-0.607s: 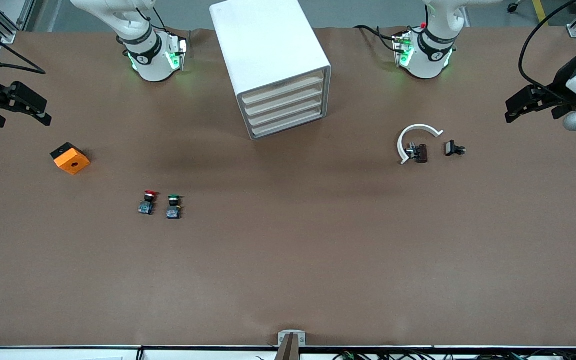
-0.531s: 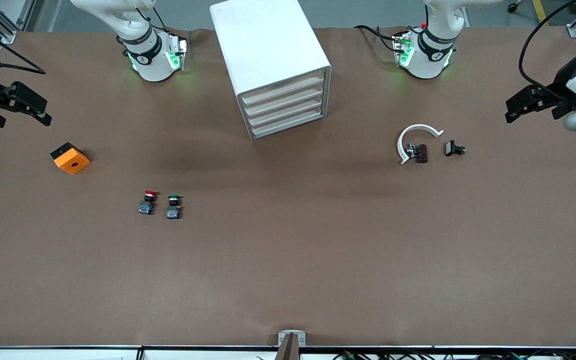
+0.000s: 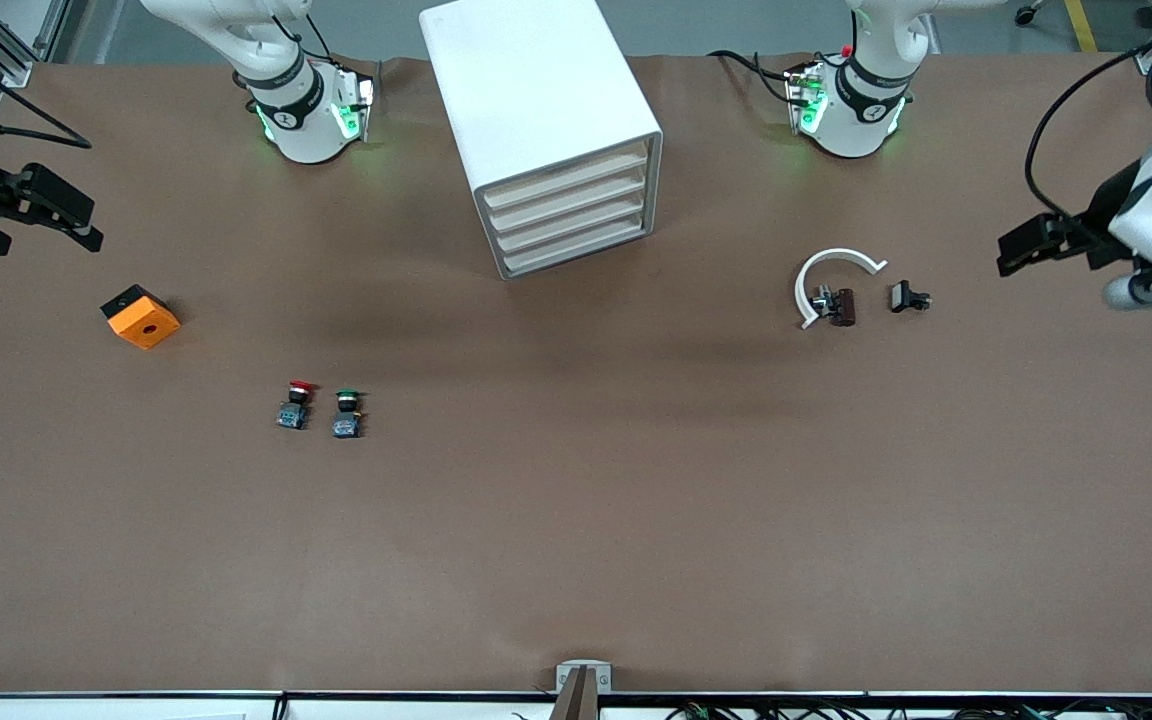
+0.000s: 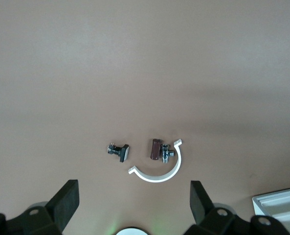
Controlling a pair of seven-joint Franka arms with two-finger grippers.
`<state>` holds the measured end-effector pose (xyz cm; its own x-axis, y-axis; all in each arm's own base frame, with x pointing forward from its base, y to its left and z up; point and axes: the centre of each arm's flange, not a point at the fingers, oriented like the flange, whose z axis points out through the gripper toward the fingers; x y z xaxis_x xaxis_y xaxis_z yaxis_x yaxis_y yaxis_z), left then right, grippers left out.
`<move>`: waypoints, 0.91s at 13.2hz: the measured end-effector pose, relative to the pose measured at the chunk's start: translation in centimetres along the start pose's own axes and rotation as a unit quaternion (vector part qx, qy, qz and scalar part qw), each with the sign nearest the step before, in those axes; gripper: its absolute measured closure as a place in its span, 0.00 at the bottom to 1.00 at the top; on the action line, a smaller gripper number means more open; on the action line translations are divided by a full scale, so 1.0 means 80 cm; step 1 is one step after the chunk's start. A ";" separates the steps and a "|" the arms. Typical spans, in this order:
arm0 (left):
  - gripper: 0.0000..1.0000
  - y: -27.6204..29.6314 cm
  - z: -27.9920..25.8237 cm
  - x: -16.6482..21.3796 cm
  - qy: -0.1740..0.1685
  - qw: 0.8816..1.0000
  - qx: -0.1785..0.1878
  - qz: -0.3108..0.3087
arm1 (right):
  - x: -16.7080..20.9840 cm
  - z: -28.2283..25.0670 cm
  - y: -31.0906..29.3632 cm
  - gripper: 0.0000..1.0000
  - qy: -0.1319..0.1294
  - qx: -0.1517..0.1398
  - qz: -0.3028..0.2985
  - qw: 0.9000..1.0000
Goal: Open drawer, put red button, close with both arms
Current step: 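Move the right gripper toward the buttons while the left gripper approaches the cabinet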
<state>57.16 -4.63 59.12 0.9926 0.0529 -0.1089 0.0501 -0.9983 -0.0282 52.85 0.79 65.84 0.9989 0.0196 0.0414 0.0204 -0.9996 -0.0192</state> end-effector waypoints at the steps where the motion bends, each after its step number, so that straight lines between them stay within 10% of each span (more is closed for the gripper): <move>1: 0.00 0.005 0.015 0.014 0.000 1.000 -0.001 0.003 | 0.000 0.001 0.000 0.00 -0.001 0.000 0.000 1.000; 12: 0.00 0.108 0.230 0.109 -0.092 0.986 -0.040 -0.134 | 0.029 0.053 -0.043 0.00 -0.030 -0.029 -0.038 0.998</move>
<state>64.23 -12.41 39.67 0.9059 0.3110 -0.2874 0.3236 -0.9462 -0.0038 55.28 4.35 61.76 0.9954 0.0941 -0.0185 0.0948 -0.9947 0.0403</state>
